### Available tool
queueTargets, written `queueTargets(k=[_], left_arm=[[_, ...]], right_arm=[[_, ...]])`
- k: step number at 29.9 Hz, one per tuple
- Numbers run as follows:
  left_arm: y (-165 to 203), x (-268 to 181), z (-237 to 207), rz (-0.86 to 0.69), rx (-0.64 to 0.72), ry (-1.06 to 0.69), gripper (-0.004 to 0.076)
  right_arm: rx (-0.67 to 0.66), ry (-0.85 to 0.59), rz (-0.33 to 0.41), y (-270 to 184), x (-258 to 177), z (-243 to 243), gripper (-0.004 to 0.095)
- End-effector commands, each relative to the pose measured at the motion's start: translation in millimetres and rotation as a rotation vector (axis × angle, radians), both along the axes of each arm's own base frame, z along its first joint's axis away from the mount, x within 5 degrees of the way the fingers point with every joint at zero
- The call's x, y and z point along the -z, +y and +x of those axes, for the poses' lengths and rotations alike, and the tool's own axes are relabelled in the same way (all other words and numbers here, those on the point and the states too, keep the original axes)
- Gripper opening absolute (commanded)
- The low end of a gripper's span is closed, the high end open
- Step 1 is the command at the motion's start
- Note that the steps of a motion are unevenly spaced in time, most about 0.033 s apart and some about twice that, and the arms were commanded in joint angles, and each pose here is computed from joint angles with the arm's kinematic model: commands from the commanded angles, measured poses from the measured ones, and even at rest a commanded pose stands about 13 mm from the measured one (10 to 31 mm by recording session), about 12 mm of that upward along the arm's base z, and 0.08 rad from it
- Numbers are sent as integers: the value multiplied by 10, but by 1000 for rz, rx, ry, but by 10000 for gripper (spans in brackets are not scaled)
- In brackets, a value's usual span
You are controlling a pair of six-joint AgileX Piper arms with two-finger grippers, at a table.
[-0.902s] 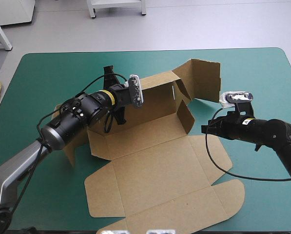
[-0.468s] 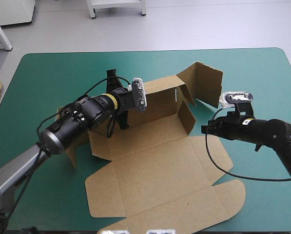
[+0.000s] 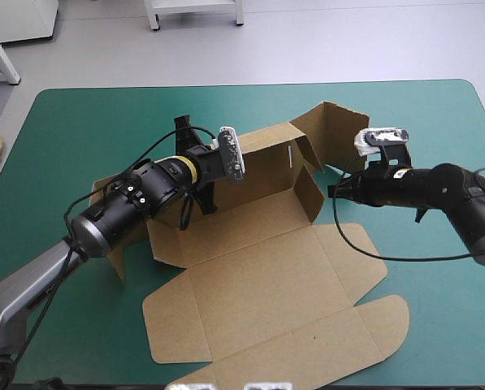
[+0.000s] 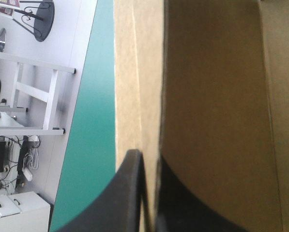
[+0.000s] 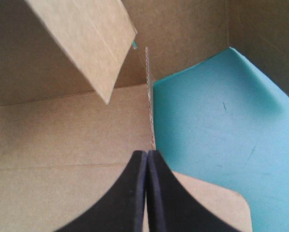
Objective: Fold the box
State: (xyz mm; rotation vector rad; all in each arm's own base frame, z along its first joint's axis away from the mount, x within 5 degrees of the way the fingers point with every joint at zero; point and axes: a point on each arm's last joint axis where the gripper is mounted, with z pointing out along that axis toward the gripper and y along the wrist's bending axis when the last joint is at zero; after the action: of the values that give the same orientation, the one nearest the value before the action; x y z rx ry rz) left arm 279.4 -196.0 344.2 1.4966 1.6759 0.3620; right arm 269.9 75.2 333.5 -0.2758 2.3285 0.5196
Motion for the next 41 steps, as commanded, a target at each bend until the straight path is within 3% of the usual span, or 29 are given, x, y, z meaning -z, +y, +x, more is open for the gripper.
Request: queueTargets(k=[1, 15, 25, 37, 41], left_arm=[[22, 73, -127, -15, -33, 131, -9], [151, 28, -288, -35, -42, 38, -9], [156, 188, -306, -15, -22, 46, -9], [99, 152, -278, -76, 5, -4, -9], [85, 247, -230, -32, -7, 15, -9]], right_arm=[[-6, -99, 23, 21, -312, 99, 1], [-11, -95, 45, 76, -425, 334, 1], [-15, -234, 69, 99, -885, 466, 1], [-52, -188, 81, 220, -1002, 993, 1], [-47, -177, 83, 241, -961, 1137, 1]])
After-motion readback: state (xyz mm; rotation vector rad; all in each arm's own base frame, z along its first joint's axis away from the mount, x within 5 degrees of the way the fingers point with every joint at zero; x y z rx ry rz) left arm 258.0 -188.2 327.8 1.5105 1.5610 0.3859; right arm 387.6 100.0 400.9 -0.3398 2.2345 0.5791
